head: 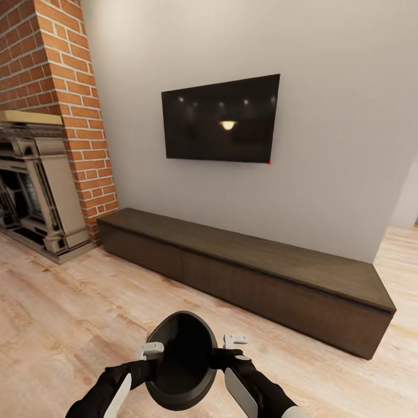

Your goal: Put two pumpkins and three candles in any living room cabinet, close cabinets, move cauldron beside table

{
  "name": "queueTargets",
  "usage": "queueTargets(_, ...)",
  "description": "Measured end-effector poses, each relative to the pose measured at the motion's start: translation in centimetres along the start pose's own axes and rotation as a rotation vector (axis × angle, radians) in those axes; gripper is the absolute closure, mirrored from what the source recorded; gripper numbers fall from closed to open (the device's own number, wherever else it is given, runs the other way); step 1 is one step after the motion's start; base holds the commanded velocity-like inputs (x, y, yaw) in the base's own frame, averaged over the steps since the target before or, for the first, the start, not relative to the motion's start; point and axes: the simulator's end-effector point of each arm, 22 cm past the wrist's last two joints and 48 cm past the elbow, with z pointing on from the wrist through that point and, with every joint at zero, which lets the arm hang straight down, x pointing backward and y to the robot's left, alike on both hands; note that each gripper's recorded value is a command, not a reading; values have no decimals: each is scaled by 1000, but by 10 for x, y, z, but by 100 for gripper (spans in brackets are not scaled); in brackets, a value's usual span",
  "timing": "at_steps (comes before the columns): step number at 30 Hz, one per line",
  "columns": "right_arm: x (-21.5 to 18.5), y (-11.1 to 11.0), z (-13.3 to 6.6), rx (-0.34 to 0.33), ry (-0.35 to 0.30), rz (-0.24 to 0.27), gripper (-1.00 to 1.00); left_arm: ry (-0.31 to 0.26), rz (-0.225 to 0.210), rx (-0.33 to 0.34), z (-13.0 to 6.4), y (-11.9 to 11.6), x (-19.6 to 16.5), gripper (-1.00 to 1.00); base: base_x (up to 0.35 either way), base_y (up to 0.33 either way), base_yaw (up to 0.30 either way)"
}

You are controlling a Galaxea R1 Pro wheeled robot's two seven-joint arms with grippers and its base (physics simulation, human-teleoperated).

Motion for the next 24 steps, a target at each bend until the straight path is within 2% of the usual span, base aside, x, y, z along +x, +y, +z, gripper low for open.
queueTargets(24,-8,2,-5,-2,-16,-2,100,-17,4,1,-5,-1,-8,100,-322,0,244)
